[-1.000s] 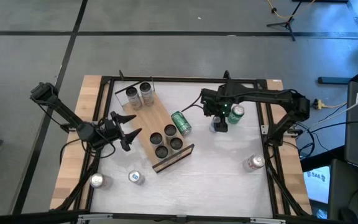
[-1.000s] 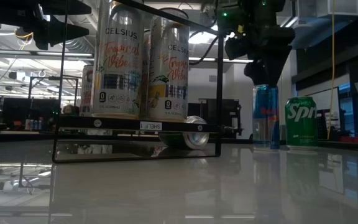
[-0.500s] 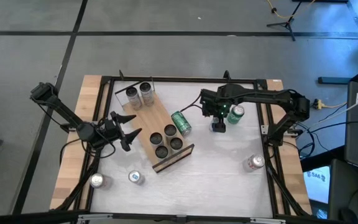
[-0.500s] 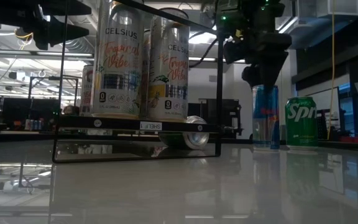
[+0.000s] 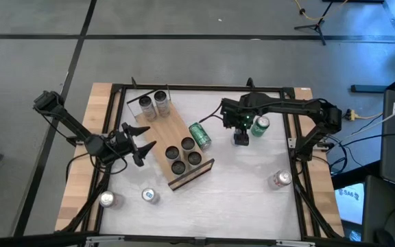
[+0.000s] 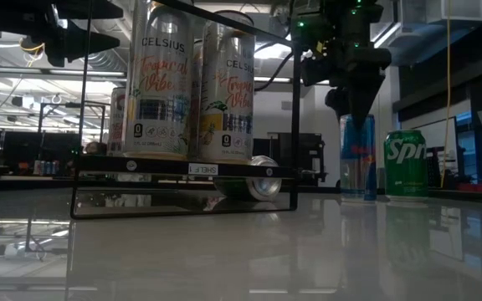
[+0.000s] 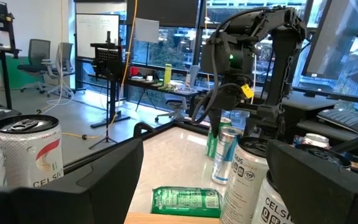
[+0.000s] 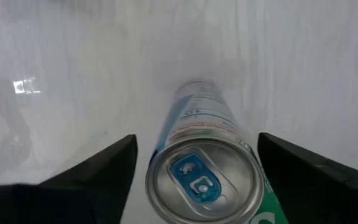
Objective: Place canned beverage on shelf
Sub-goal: Put the white blue soda can on the shelf
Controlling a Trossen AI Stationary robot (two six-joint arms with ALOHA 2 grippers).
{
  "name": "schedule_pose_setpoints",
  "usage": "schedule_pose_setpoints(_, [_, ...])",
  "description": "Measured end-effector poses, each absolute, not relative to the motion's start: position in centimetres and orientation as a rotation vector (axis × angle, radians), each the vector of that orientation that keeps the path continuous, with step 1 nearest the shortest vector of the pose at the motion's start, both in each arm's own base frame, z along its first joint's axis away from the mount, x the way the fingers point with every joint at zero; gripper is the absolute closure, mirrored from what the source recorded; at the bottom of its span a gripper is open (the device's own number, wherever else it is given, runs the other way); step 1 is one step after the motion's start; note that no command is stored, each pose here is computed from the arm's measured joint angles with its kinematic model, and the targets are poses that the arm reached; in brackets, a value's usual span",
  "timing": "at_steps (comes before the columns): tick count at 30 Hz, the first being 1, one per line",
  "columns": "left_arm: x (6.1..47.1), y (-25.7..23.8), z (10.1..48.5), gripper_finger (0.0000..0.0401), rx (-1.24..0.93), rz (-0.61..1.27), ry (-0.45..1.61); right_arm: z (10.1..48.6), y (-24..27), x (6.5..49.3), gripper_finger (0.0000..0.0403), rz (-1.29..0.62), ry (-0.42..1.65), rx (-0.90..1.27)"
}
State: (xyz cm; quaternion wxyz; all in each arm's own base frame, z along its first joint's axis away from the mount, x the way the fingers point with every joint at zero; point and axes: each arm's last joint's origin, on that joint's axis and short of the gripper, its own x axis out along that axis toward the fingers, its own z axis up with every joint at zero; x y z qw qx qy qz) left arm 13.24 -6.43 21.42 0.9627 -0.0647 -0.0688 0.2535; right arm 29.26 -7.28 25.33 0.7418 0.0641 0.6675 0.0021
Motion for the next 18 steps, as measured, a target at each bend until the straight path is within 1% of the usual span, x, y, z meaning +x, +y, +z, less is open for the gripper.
schedule_pose_setpoints(6, [13.2, -6.4, 21.4, 0.0069, -0.136, 0.533, -0.139, 25.3, -7.3, 29.3, 0.0167, 0.004, 1.463, 0.140])
schedule_pose_setpoints(8, [13.2, -6.3, 21.4, 0.0069, -0.137, 0.543, -0.139, 25.4, -7.3, 29.3, 0.0184, 0.004, 1.462, 0.140])
schedule_pose_setpoints(14, [13.5, -5.7, 21.4, 0.0069, -0.138, 0.578, -0.145, 25.4, -7.3, 29.3, 0.0184, -0.022, 1.459, 0.169])
schedule_pose_setpoints(18, [13.9, -5.2, 21.6, 0.0069, -0.138, 0.553, -0.167, 25.8, -7.3, 29.5, 0.0162, -0.035, 1.443, 0.194])
